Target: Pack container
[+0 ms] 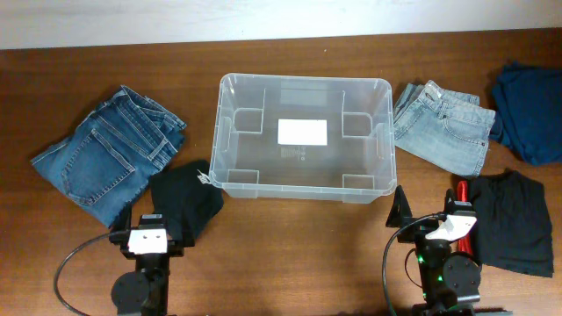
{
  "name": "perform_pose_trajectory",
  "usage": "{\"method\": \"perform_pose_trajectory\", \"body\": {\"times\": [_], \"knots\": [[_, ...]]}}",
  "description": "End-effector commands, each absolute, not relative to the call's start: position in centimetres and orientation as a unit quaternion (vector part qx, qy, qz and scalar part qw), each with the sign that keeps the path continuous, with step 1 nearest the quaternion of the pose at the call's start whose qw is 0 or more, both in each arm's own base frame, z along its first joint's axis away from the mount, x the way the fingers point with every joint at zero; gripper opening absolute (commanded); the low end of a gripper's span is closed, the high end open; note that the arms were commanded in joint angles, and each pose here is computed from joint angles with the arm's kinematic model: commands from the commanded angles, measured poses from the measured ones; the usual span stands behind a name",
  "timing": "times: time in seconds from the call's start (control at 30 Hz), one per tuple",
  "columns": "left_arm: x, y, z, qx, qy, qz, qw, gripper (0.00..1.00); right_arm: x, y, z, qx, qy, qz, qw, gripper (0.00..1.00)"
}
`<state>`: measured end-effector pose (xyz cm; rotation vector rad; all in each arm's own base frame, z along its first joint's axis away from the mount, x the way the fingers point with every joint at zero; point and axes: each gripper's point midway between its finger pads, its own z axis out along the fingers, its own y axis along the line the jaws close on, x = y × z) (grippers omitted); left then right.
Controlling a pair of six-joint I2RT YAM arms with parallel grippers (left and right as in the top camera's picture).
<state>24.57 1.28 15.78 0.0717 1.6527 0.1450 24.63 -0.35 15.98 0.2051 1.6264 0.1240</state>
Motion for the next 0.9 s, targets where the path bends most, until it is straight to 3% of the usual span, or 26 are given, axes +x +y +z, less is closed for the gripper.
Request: {"method": "perform_pose_trajectory", "body": {"times": [0.0, 0.47, 0.87], "knots": [[24.6, 1.2, 15.7, 0.04, 0.733, 0.067, 0.675, 1.0, 24.6, -0.4, 15.7, 0.092, 0.726, 0.055, 0.679, 0.98], [24.6, 1.2, 15.6, 0.04, 0.734, 0.067, 0.675, 1.0, 24.6, -0.4, 15.7, 0.093, 0.726, 0.057, 0.679, 0.98], [24.6, 1.2, 15.6, 0.04, 0.734, 0.067, 0.675, 1.0, 23.9, 5.3, 16.1, -0.021, 0.727, 0.179, 0.663, 0.98]]}}
